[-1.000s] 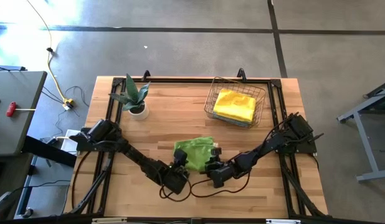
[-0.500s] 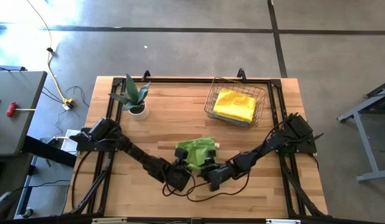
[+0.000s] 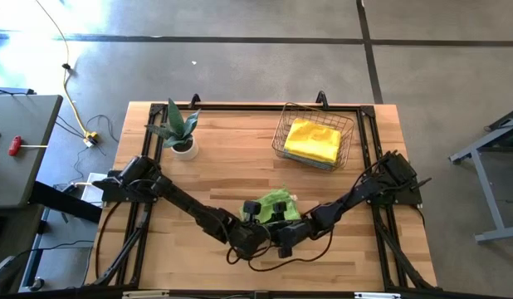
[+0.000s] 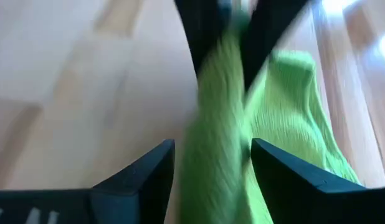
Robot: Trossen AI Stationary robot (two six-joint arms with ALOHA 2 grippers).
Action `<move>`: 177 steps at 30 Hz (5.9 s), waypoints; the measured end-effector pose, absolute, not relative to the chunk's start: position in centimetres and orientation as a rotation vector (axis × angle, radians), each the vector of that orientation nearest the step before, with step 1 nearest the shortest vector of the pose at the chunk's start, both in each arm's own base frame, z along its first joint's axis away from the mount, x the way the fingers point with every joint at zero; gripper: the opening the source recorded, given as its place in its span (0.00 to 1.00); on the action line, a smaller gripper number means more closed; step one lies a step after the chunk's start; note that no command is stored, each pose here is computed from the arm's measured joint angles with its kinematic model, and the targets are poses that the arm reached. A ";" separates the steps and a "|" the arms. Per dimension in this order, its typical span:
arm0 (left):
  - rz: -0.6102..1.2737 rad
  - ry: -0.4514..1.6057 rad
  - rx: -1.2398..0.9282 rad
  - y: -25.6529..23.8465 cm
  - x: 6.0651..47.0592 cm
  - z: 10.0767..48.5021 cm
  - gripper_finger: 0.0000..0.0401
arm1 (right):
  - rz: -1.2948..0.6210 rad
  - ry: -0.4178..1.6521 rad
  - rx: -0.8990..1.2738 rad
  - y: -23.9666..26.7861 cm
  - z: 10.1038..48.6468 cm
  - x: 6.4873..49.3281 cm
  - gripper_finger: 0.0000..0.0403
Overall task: Fold microfiber towels
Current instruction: Put the green microfiber towel into the wire basket
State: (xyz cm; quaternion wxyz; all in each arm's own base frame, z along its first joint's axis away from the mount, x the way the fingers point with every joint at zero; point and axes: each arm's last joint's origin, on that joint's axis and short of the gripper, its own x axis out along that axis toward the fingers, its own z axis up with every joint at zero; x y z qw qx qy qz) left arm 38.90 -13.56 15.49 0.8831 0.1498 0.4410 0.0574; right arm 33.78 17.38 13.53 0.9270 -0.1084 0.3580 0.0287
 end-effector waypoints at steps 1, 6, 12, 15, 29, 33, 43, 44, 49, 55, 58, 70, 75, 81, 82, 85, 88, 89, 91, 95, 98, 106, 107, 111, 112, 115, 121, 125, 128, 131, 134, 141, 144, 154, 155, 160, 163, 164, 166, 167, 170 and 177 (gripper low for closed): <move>0.113 0.925 0.309 -13.6 39.0 15.7 0.02 | 0.055 0.758 -0.231 17.3 13.4 33.6 0.51; 0.079 0.982 0.275 -13.9 39.1 16.9 0.02 | -0.022 0.903 -0.263 16.6 12.4 32.5 0.51; 0.075 1.036 0.289 -13.8 39.0 17.5 0.02 | -0.073 0.978 -0.251 16.3 12.1 31.7 0.51; 0.081 1.047 0.289 -13.5 39.0 17.5 0.02 | -0.066 0.981 -0.257 16.5 12.4 31.4 0.51; 0.085 1.022 0.282 -13.4 39.8 19.0 0.02 | -0.149 1.010 -0.269 16.5 13.5 30.0 0.17; 0.086 1.045 0.309 -13.1 40.0 20.3 0.02 | -0.134 1.028 -0.293 16.5 13.4 29.9 0.02; 0.110 1.070 0.593 -10.8 40.9 22.3 0.02 | -0.173 1.060 -0.340 14.9 17.0 28.1 0.02; 0.102 1.066 0.638 -10.5 41.1 22.7 0.02 | -0.193 1.065 -0.354 14.5 17.7 27.8 0.01; 0.154 1.028 0.922 -7.9 42.6 25.0 0.02 | -0.258 1.107 -0.396 11.2 20.8 26.4 0.01; 0.283 0.948 1.100 -2.4 44.9 29.4 0.02 | -0.339 1.086 -0.393 6.8 24.9 24.7 0.00; 0.217 0.909 1.143 0.3 45.5 31.2 0.02 | -0.393 1.048 -0.385 4.8 26.9 23.5 0.00; -0.006 0.522 1.081 11.5 45.6 34.6 0.02 | -0.551 0.998 -0.356 -1.4 30.8 19.8 0.00; 0.011 0.510 0.939 14.2 45.0 33.1 0.02 | -0.603 1.101 -0.376 -3.4 30.5 19.1 0.00; 0.027 0.515 0.862 16.5 45.2 31.0 0.02 | -0.654 1.163 -0.385 -5.4 30.5 18.6 0.00; 0.034 0.503 0.863 16.7 45.6 30.4 0.02 | -0.662 1.168 -0.383 -5.6 30.5 18.5 0.00; 0.050 0.477 0.881 17.3 46.8 28.8 0.02 | -0.680 1.186 -0.380 -6.3 30.4 18.3 0.00; 0.072 0.469 0.958 17.8 47.7 27.3 0.02 | -0.705 1.196 -0.366 -6.9 30.4 18.1 0.00; 0.079 0.465 0.978 18.0 47.9 27.0 0.02 | -0.714 1.200 -0.361 -7.1 30.4 18.1 0.00; 0.087 0.461 1.010 18.3 48.2 26.5 0.02 | -0.730 1.212 -0.343 -7.5 30.2 18.1 0.00; 0.127 0.519 1.017 18.9 48.1 25.7 0.02 | -0.729 1.272 -0.311 -8.3 29.5 18.3 0.00; 0.171 0.530 1.012 19.9 47.8 25.9 0.02 | -0.755 1.301 -0.310 -9.0 29.0 18.7 0.00; 0.276 0.474 1.001 22.3 47.0 26.7 0.02 | -0.946 1.304 -0.413 -10.3 28.8 19.4 0.00; 0.267 0.475 0.978 22.5 46.9 26.6 0.02 | -0.940 1.302 -0.408 -10.4 28.8 19.5 0.00; 0.242 0.491 0.912 22.8 47.0 25.3 0.02 | -0.886 1.284 -0.355 -10.3 28.7 19.6 0.00; 0.240 0.494 0.911 22.9 47.2 24.8 0.02 | -0.885 1.281 -0.350 -10.3 28.7 19.6 0.00; 0.232 0.495 0.965 23.0 47.7 23.9 0.02 | -0.901 1.280 -0.358 -10.3 28.7 19.6 0.00; 0.329 0.512 1.106 22.8 48.3 23.8 0.02 | -0.913 1.280 -0.365 -10.3 28.7 19.6 0.00; 0.359 0.509 1.096 23.2 48.1 23.9 0.02 | -0.919 1.274 -0.358 -10.3 28.7 19.6 0.00; 0.363 0.508 1.031 23.5 47.9 23.8 0.02 | -0.933 1.264 -0.335 -10.3 28.5 19.6 0.00; 0.326 0.538 0.973 23.4 47.8 23.2 0.02 | -0.928 1.271 -0.315 -10.4 28.3 19.7 0.00; 0.315 0.565 0.965 23.3 47.8 22.9 0.02 | -0.904 1.286 -0.299 -10.4 27.8 20.1 0.00; 0.289 0.619 0.900 23.0 47.7 22.3 0.02 | -0.753 1.382 -0.196 -10.6 25.6 21.4 0.00; 0.267 0.655 0.838 22.9 47.5 21.8 0.02 | -0.725 1.418 -0.168 -10.7 24.9 21.7 0.03; 0.165 0.811 0.708 20.9 47.2 20.2 0.19 | -0.558 1.430 -0.039 -10.1 24.4 21.9 0.26; 0.163 0.814 0.698 20.7 47.2 20.1 0.21 | -0.541 1.430 -0.026 -10.1 24.4 21.9 0.27; 0.136 0.781 0.662 19.4 47.5 20.9 0.29 | -0.479 1.435 0.031 -9.8 24.3 21.8 0.29; 0.082 0.775 0.633 18.3 47.3 22.2 0.32 | -0.465 1.433 0.045 -9.7 24.3 21.8 0.29; 0.075 0.775 0.620 17.9 47.3 22.6 0.32 | -0.461 1.428 0.050 -9.7 24.3 21.9 0.29; 0.043 0.823 0.573 17.1 46.7 23.2 0.33 | -0.455 1.429 0.053 -9.6 24.4 21.8 0.29; 0.028 0.842 0.550 16.8 46.5 23.4 0.33 | -0.452 1.426 0.051 -9.6 24.4 21.8 0.29; -0.042 0.886 0.453 15.8 46.1 23.4 0.33 | -0.440 1.420 0.049 -9.4 24.6 21.7 0.29; -0.111 0.963 0.294 14.3 45.3 23.6 0.33 | -0.413 1.339 0.036 -8.1 26.5 20.6 0.29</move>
